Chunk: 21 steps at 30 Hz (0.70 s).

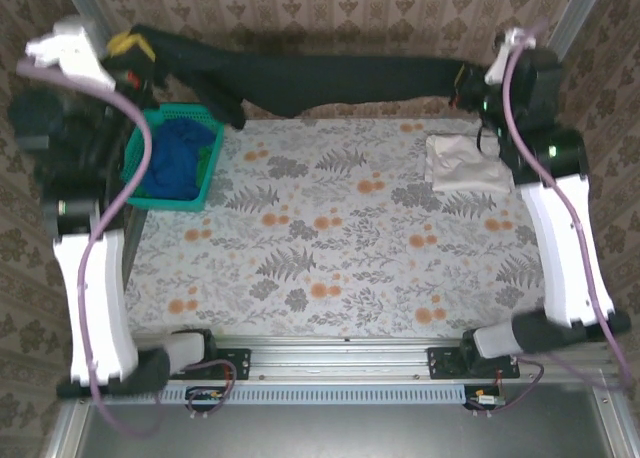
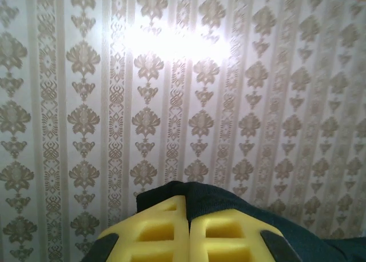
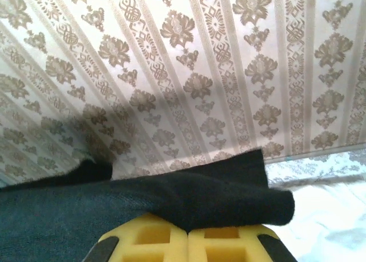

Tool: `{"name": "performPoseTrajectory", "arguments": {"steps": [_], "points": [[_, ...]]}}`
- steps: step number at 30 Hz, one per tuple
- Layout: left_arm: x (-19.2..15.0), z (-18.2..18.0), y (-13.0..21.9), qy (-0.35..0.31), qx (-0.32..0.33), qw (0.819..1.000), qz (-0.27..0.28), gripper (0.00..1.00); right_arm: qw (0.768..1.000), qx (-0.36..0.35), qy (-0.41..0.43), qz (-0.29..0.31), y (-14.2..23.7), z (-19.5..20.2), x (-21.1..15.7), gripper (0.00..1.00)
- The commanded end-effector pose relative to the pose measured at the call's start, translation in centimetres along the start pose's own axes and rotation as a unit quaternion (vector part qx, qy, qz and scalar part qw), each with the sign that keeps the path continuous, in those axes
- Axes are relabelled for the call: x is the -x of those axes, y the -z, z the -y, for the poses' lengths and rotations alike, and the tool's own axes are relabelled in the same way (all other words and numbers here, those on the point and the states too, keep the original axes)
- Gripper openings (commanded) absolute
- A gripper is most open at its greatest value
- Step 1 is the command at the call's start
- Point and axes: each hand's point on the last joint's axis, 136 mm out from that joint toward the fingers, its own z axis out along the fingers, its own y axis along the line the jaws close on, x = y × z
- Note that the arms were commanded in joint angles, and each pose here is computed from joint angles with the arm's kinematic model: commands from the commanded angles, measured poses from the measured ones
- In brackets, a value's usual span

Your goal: Fold and stack the t-shirts

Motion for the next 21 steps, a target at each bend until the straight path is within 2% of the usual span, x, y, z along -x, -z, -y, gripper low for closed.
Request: {"name": "performPoseTrajectory", "arguments": {"steps": [1,2,3,5,8,10,13,14,16,17,18,19,20,21], "points": [[-4.3,-0.2,2.4,0.017,0.003,1.0,0.003,0.0,1.0,-0.011,-0.015,-0.024,-0.1,2.3,-5.6,0.0],[-7.2,-0.1,3.5,0.042,0.004,0.999,-0.02,0.0,0.998,-0.016,-0.023,-0.058,-0.1,3.5,-9.6,0.0],[-10.1,-0.1,4.5,0.064,0.005,0.997,-0.046,0.0,0.997,-0.013,-0.032,-0.072,-0.3,4.0,-12.0,0.0],[-18.0,0.1,6.9,0.119,0.006,0.986,-0.115,0.0,0.989,-0.038,-0.045,-0.138,-0.6,6.4,-19.1,0.0],[-29.2,1.3,11.0,0.171,0.0,0.958,-0.232,0.0,0.972,-0.067,-0.051,-0.219,0.3,9.0,-27.0,0.0],[-34.6,1.7,14.4,0.19,0.014,0.934,-0.303,0.0,0.958,-0.092,-0.05,-0.268,1.5,10.5,-30.6,0.0],[-39.1,2.0,18.7,0.195,0.036,0.905,-0.376,0.0,0.941,-0.139,-0.042,-0.307,3.9,12.4,-32.5,0.02],[-39.8,1.9,19.4,0.205,0.054,0.901,-0.379,0.0,0.938,-0.15,-0.042,-0.308,4.6,12.7,-32.3,0.09],[-39.8,2.8,19.7,0.204,0.038,0.904,-0.373,0.0,0.94,-0.148,-0.047,-0.303,5.5,12.5,-31.5,0.14],[-40.1,2.2,19.9,0.205,0.059,0.902,-0.375,0.09,0.942,-0.138,-0.049,-0.302,5.8,12.0,-31.1,0.24],[-40.2,2.0,20.1,0.2,0.065,0.902,-0.377,0.25,0.944,-0.126,-0.048,-0.302,5.9,11.6,-30.7,0.38],[-40.2,1.8,20.2,0.193,0.071,0.902,-0.38,0.41,0.945,-0.121,-0.046,-0.3,5.9,11.2,-30.1,0.44],[-40.3,1.3,20.3,0.187,0.084,0.9,-0.384,0.53,0.945,-0.12,-0.046,-0.299,5.9,11.0,-29.6,0.44],[-40.3,1.2,20.2,0.182,0.088,0.901,-0.385,0.59,0.946,-0.115,-0.045,-0.3,5.7,10.7,-29.3,0.44]]}}
